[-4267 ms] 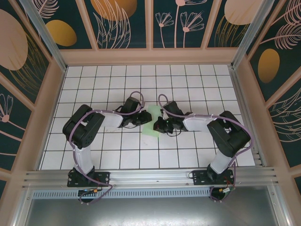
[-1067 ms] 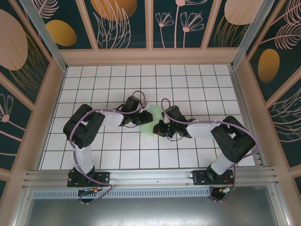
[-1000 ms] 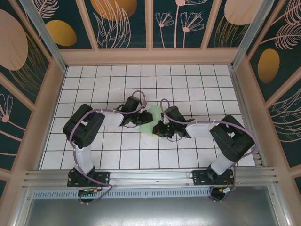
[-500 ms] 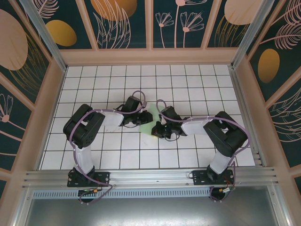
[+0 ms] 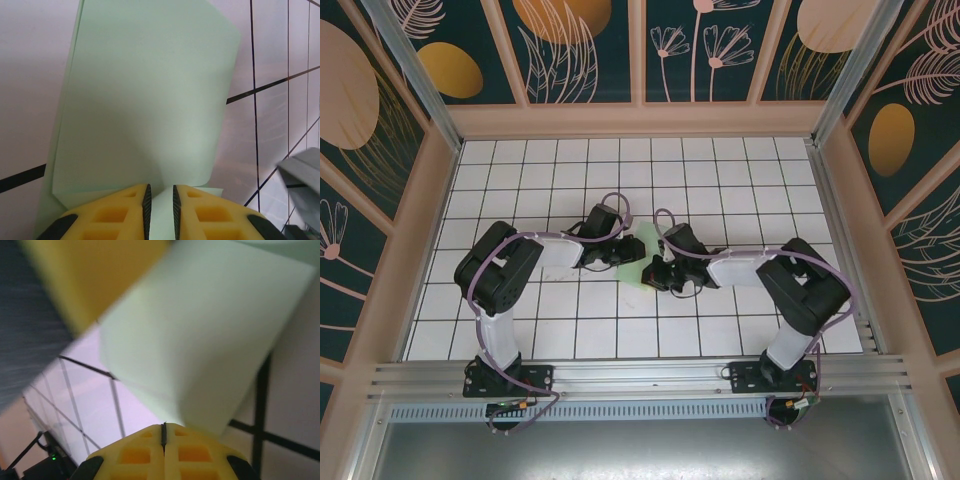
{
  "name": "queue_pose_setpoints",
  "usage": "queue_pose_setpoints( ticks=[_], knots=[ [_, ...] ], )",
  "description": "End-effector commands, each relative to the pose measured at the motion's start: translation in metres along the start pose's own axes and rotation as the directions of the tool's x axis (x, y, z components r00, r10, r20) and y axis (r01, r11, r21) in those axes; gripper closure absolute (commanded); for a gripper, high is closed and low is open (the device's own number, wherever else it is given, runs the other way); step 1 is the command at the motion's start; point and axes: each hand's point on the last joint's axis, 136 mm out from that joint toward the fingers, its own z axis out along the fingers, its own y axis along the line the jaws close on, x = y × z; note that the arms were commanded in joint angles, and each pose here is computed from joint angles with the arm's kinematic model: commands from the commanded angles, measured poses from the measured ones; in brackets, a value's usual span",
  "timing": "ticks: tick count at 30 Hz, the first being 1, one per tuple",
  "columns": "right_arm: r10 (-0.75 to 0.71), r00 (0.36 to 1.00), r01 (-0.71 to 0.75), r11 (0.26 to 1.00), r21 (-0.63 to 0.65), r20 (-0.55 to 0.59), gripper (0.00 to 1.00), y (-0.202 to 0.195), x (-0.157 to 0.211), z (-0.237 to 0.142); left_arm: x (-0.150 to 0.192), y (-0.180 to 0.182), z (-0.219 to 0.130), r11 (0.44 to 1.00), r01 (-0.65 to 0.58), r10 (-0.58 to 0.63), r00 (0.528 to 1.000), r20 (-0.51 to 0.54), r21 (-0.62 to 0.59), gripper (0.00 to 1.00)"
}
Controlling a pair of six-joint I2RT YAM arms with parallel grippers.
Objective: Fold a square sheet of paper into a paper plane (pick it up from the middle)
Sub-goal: Fold the triangle a second time at the center of the table.
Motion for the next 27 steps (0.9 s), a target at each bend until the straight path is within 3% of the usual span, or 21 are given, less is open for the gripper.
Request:
queue_pose_setpoints(
  ticks=[1, 5, 13, 21, 27],
  knots=[
    [0.042, 0.998, -0.039, 0.997, 0.072, -0.041, 0.95, -0.022, 0.011, 0.009, 0.004, 0.006, -0.003, 0.999, -0.012, 0.011, 1.000, -0.014, -0.042, 0.77],
    [0.030, 0.998, -0.026, 0.996, 0.083, -0.050, 0.95, -0.024, 0.017, 0.008, 0.003, 0.006, -0.003, 0.999, -0.015, 0.015, 1.000, -0.012, -0.048, 0.78],
    [-0.044, 0.999, 0.044, 0.998, -0.045, 0.008, 0.94, 0.020, 0.004, -0.011, 0.002, 0.009, -0.003, 0.998, -0.016, 0.016, 1.000, -0.011, -0.067, 0.79],
    [0.002, 0.998, 0.001, 0.999, 0.040, -0.068, 0.95, -0.012, 0.022, 0.014, 0.002, 0.008, -0.003, 0.998, -0.019, 0.019, 1.000, -0.011, -0.064, 0.79],
    [0.025, 0.996, -0.009, 0.985, 0.172, -0.087, 0.95, -0.045, 0.035, 0.014, 0.000, 0.003, -0.004, 0.998, -0.018, 0.018, 1.000, -0.008, -0.053, 0.78]
  ],
)
